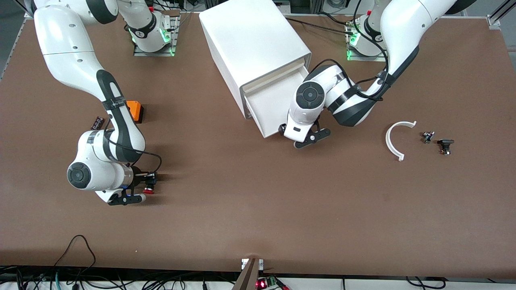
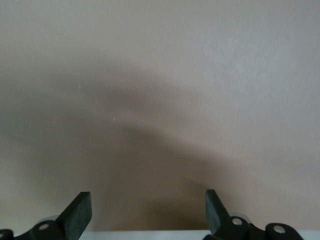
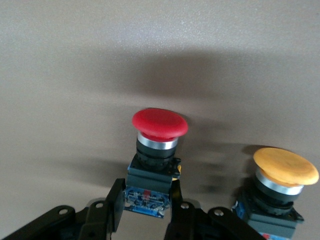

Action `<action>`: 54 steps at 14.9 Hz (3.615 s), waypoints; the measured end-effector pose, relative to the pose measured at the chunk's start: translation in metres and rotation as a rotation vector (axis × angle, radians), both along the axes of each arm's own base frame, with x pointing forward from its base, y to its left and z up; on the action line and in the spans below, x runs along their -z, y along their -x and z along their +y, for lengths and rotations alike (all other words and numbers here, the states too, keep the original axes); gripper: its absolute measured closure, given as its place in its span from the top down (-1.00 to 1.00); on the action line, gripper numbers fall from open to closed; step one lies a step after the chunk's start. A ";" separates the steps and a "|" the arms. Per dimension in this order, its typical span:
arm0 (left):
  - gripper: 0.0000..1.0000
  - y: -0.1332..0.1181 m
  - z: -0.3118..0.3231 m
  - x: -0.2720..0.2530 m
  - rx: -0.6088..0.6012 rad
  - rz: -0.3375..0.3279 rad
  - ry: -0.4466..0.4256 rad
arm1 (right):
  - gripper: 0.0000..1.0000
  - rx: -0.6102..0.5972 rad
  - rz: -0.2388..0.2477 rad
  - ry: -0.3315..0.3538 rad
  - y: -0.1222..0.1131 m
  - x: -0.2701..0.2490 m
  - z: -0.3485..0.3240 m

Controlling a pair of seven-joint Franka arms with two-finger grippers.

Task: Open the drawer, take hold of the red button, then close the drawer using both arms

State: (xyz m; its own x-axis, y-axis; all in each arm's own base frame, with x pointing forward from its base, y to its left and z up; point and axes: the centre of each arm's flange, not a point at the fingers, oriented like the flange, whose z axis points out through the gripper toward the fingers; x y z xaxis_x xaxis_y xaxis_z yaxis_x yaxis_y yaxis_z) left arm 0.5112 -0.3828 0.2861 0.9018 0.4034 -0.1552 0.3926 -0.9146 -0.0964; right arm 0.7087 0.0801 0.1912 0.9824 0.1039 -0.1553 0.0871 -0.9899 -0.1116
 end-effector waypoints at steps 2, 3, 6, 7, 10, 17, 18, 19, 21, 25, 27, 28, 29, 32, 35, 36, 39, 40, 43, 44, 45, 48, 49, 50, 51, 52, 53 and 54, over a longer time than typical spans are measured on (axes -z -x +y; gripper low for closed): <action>1.00 0.016 -0.010 0.002 0.012 0.023 0.005 | -0.09 0.000 0.000 0.000 0.000 0.001 0.000; 1.00 0.023 -0.015 0.002 0.011 0.041 0.015 | 0.07 0.001 0.000 0.000 0.000 0.002 -0.001; 1.00 0.039 -0.026 0.001 0.019 0.080 0.035 | 0.55 0.003 -0.008 0.000 -0.002 -0.001 -0.002; 1.00 0.045 -0.029 0.002 0.017 0.101 0.044 | 0.74 0.005 -0.018 -0.001 -0.004 -0.005 -0.002; 1.00 0.062 -0.038 0.004 0.001 0.166 0.071 | 1.00 -0.006 -0.074 0.010 -0.013 -0.040 -0.004; 1.00 0.084 -0.051 0.002 -0.010 0.241 0.107 | 1.00 0.007 -0.128 0.120 -0.004 -0.146 -0.024; 1.00 0.084 -0.051 0.002 -0.012 0.246 0.108 | 1.00 0.022 -0.134 0.122 0.003 -0.161 -0.025; 1.00 0.086 -0.052 0.002 -0.013 0.249 0.109 | 1.00 0.037 -0.143 0.123 0.010 -0.177 -0.026; 1.00 0.088 -0.053 0.003 -0.011 0.256 0.110 | 1.00 0.042 -0.147 0.124 0.029 -0.214 -0.027; 1.00 0.088 -0.051 0.003 -0.013 0.265 0.103 | 1.00 0.061 -0.147 0.126 0.064 -0.290 -0.030; 1.00 0.085 -0.049 -0.001 -0.012 0.271 0.097 | 1.00 0.099 -0.154 0.127 0.080 -0.324 -0.032; 1.00 0.081 -0.048 -0.007 -0.010 0.273 0.094 | 1.00 0.130 -0.161 0.129 0.088 -0.341 -0.032; 1.00 0.074 -0.046 -0.016 -0.001 0.276 0.090 | 1.00 0.151 -0.171 0.128 0.097 -0.359 -0.033; 1.00 0.031 -0.021 -0.060 0.058 0.282 0.095 | 1.00 0.168 -0.181 0.127 0.124 -0.401 -0.033; 1.00 -0.023 0.042 -0.100 0.159 0.242 0.154 | 1.00 0.171 -0.198 0.124 0.138 -0.419 -0.035; 1.00 -0.038 0.068 -0.108 0.195 0.227 0.173 | 1.00 0.171 -0.199 0.124 0.141 -0.420 -0.035; 1.00 -0.068 0.132 -0.123 0.299 0.177 0.185 | 1.00 0.183 -0.229 0.119 0.151 -0.415 -0.041; 1.00 -0.075 0.147 -0.128 0.334 0.157 0.162 | 1.00 0.190 -0.242 0.117 0.154 -0.410 -0.045; 1.00 -0.088 0.167 -0.151 0.411 0.112 0.131 | 1.00 0.196 -0.246 0.116 0.162 -0.401 -0.049; 1.00 -0.091 0.175 -0.159 0.433 0.095 0.118 | 1.00 0.197 -0.247 0.115 0.163 -0.401 -0.049; 1.00 -0.094 0.184 -0.165 0.453 0.081 0.095 | 1.00 0.197 -0.249 0.115 0.164 -0.402 -0.048; 1.00 -0.098 0.216 -0.191 0.521 0.047 0.067 | 1.00 0.192 -0.246 0.115 0.165 -0.403 -0.046; 1.00 -0.099 0.230 -0.203 0.532 0.032 0.081 | 1.00 0.190 -0.247 0.115 0.165 -0.405 -0.045; 1.00 -0.100 0.247 -0.216 0.540 0.008 0.096 | 1.00 0.190 -0.248 0.115 0.165 -0.406 -0.044; 1.00 -0.100 0.264 -0.229 0.546 -0.029 0.100 | 1.00 0.189 -0.250 0.114 0.165 -0.407 -0.044; 1.00 -0.101 0.280 -0.241 0.555 -0.074 0.089 | 1.00 0.189 -0.252 0.114 0.164 -0.408 -0.044; 1.00 -0.100 0.295 -0.252 0.566 -0.119 0.075 | 1.00 0.189 -0.255 0.114 0.164 -0.410 -0.044; 1.00 -0.096 0.308 -0.261 0.586 -0.153 0.065 | 1.00 0.189 -0.258 0.113 0.162 -0.412 -0.044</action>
State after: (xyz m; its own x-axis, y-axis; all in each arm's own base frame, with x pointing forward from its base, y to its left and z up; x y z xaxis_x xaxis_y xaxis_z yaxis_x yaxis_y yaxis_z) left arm 0.6077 -0.0751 0.5474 0.9849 -0.1726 -0.0138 -0.1728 -0.9848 -0.0152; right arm 0.5465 0.0363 0.6028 0.9911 -0.0871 0.1003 -0.0877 -0.9961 0.0019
